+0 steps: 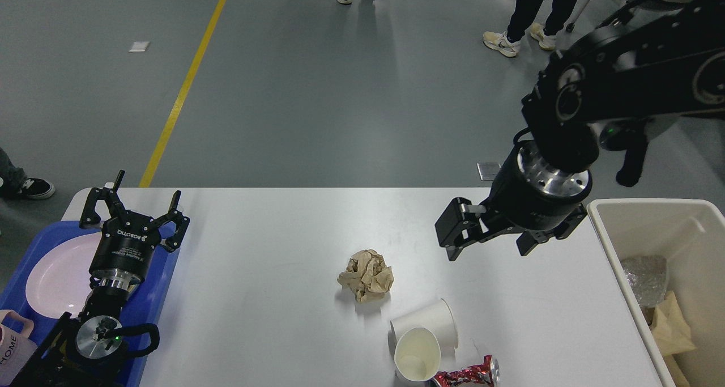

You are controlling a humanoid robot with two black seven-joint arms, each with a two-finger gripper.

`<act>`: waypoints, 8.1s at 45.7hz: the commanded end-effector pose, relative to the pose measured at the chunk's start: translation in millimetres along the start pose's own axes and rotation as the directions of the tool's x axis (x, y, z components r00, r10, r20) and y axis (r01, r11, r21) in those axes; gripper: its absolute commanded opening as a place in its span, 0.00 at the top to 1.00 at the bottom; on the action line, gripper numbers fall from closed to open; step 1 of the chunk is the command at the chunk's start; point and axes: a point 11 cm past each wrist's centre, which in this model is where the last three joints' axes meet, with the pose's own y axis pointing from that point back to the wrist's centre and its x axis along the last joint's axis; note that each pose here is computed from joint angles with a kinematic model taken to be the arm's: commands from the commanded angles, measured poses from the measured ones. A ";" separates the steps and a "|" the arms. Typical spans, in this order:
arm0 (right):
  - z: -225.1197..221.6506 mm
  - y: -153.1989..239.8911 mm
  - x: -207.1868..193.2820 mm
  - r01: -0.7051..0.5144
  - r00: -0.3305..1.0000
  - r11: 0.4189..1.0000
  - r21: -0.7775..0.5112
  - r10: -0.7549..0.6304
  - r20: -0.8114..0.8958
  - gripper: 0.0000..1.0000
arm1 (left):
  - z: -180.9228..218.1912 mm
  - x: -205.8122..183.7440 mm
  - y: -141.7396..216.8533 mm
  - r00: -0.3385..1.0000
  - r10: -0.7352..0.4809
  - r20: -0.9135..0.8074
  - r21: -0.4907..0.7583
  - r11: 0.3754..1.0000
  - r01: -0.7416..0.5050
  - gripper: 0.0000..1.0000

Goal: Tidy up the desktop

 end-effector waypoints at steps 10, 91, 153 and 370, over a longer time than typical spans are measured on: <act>-16.4 -46.4 -2.5 -0.015 1.000 0.999 0.032 0.016 -0.019 0.00 | -0.2 0.0 0.0 1.000 0.000 0.000 0.000 1.000 0.000 0.03; 1.8 -221.0 -58.7 0.001 0.998 0.998 -0.060 -0.005 -0.059 0.97 | -0.2 0.0 0.0 1.000 0.000 0.000 0.000 1.000 0.000 0.03; -2.7 -44.2 11.5 0.025 0.985 0.996 0.087 -0.039 0.167 1.00 | -0.2 -0.2 0.0 1.000 -0.001 -0.001 0.000 1.000 0.001 0.03; 77.1 37.3 20.2 -0.082 0.974 0.993 -0.087 0.098 0.204 0.00 | -0.2 -0.2 0.0 1.000 -0.001 -0.001 0.000 1.000 0.001 0.03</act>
